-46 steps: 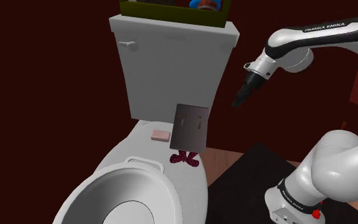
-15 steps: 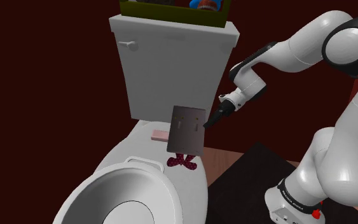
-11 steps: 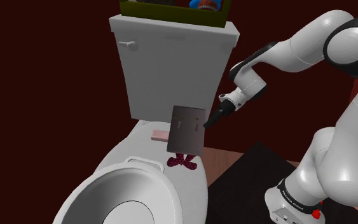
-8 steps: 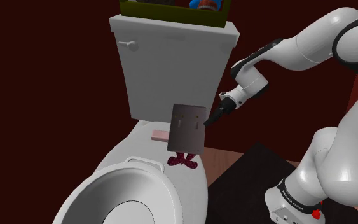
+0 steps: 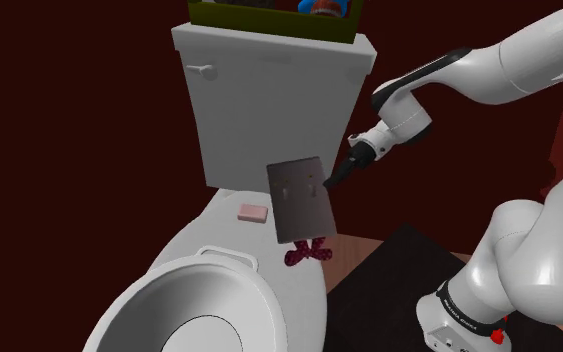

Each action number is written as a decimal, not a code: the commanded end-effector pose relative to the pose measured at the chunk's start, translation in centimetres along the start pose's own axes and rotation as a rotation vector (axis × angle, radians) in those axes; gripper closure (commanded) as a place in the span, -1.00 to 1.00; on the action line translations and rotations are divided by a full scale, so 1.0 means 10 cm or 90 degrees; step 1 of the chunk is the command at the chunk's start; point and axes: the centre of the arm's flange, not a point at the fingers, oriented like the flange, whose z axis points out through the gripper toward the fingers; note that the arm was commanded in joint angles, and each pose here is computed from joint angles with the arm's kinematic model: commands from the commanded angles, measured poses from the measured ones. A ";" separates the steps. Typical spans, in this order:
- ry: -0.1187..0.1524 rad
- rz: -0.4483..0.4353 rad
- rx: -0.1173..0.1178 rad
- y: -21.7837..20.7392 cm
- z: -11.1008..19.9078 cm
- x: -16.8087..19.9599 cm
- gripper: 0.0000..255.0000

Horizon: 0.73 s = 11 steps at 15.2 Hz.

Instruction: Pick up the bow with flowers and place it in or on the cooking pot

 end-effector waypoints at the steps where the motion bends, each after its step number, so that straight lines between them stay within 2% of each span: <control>1: 0.000 0.000 0.000 -0.09 -0.05 0.03 1.00; 11: 0.000 0.000 0.000 -0.55 -0.28 0.18 1.00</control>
